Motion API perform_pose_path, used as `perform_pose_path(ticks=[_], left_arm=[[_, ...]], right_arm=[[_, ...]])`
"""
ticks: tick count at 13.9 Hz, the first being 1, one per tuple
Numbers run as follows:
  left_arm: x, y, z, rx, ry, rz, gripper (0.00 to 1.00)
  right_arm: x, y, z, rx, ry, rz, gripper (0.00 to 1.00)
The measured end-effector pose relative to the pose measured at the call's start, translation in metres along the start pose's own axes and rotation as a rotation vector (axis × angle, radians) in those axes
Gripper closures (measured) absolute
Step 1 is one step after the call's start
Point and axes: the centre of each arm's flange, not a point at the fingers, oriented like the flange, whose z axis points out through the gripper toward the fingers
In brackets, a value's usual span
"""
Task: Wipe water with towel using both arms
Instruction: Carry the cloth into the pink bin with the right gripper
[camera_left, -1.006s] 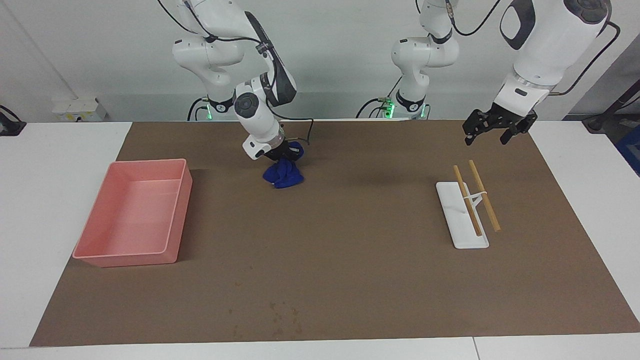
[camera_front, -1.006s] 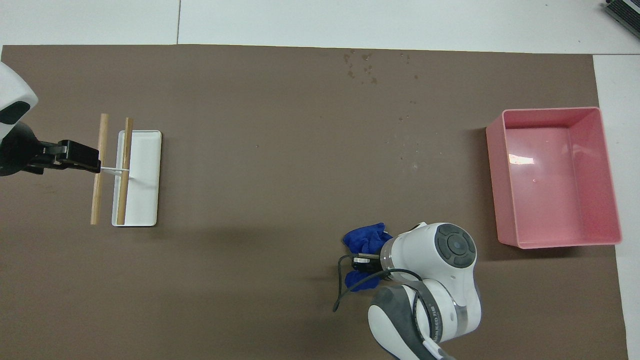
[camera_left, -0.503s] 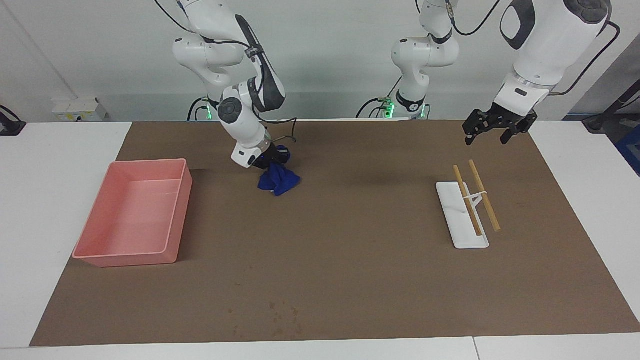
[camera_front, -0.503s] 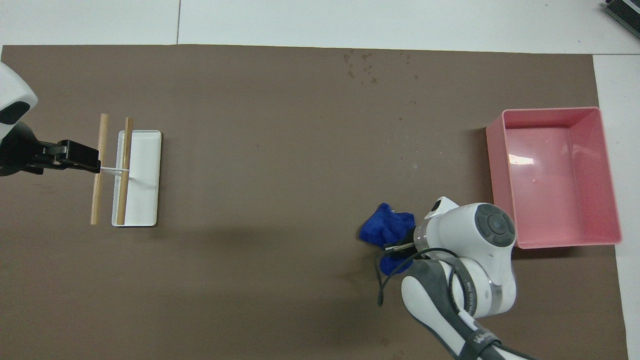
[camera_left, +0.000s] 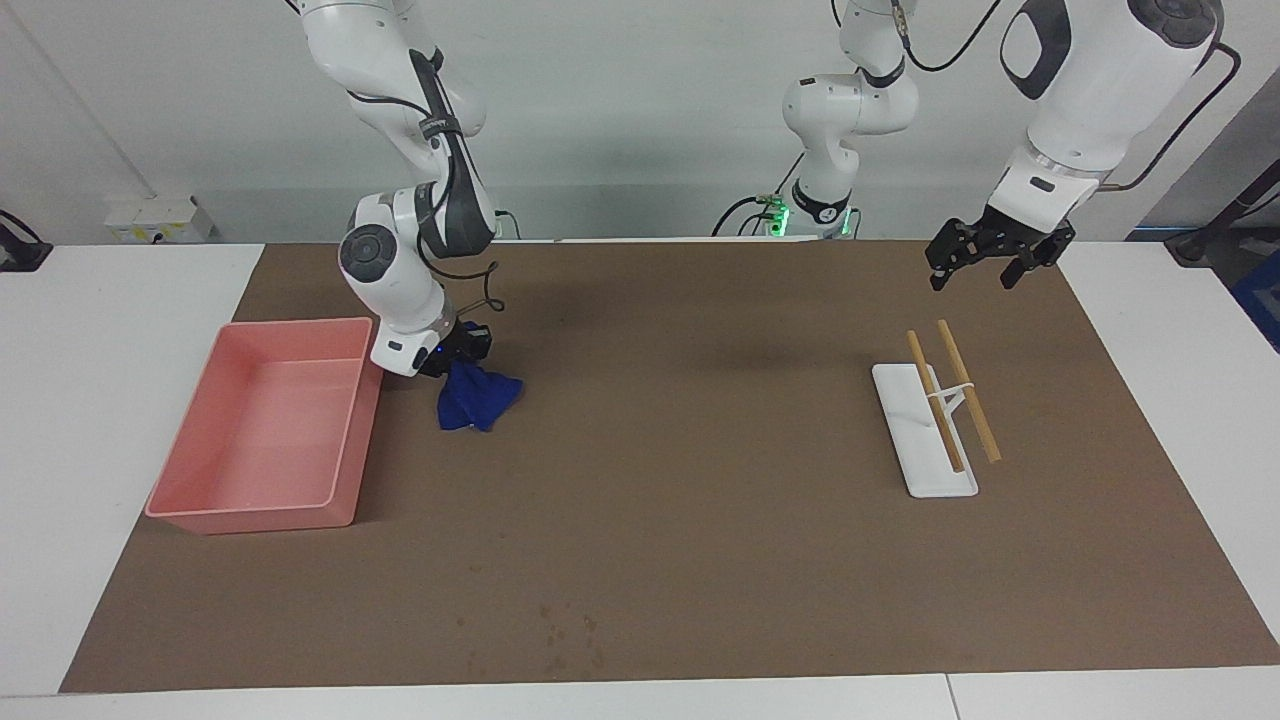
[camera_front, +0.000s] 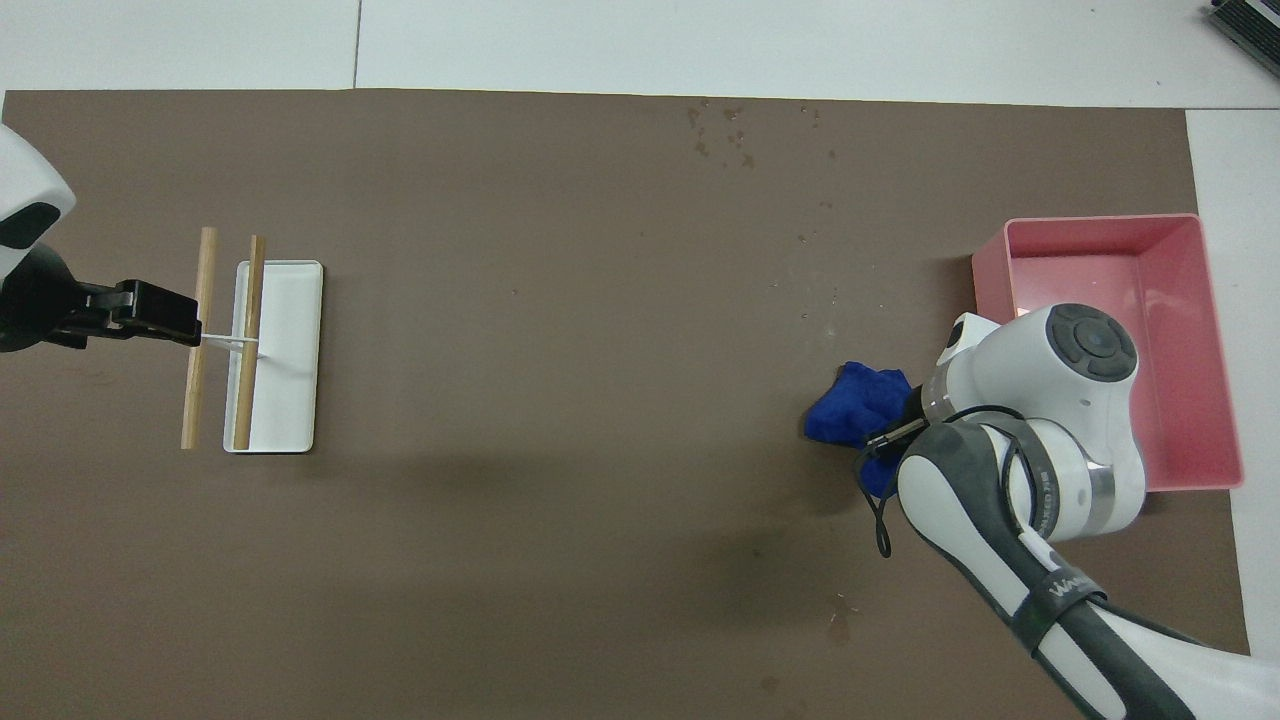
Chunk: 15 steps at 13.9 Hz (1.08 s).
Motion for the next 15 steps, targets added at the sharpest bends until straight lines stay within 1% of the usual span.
perform_pose_path(ticks=[3, 6, 8, 10, 11, 13, 15], left_arm=[[0.000, 0.000, 0.000, 0.000, 0.000, 0.000, 0.00], [0.000, 0.000, 0.000, 0.000, 0.000, 0.000, 0.00], [0.000, 0.000, 0.000, 0.000, 0.000, 0.000, 0.00], [0.000, 0.000, 0.000, 0.000, 0.000, 0.000, 0.00], [0.000, 0.000, 0.000, 0.000, 0.000, 0.000, 0.00], [0.000, 0.000, 0.000, 0.000, 0.000, 0.000, 0.00], [0.000, 0.000, 0.000, 0.000, 0.000, 0.000, 0.00]], right_arm=[[0.006, 0.008, -0.036, 0.001, -0.026, 0.004, 0.81], [0.001, 0.037, -0.097, -0.032, -0.047, 0.039, 0.81], [-0.004, 0.050, -0.133, -0.073, -0.046, 0.048, 0.81], [-0.007, 0.053, -0.157, -0.102, -0.030, 0.021, 0.81], [-0.008, 0.057, -0.164, -0.125, -0.023, -0.004, 0.81], [-0.008, 0.070, -0.177, -0.215, -0.016, -0.082, 0.81], [-0.007, 0.092, -0.188, -0.306, 0.020, -0.180, 0.81]])
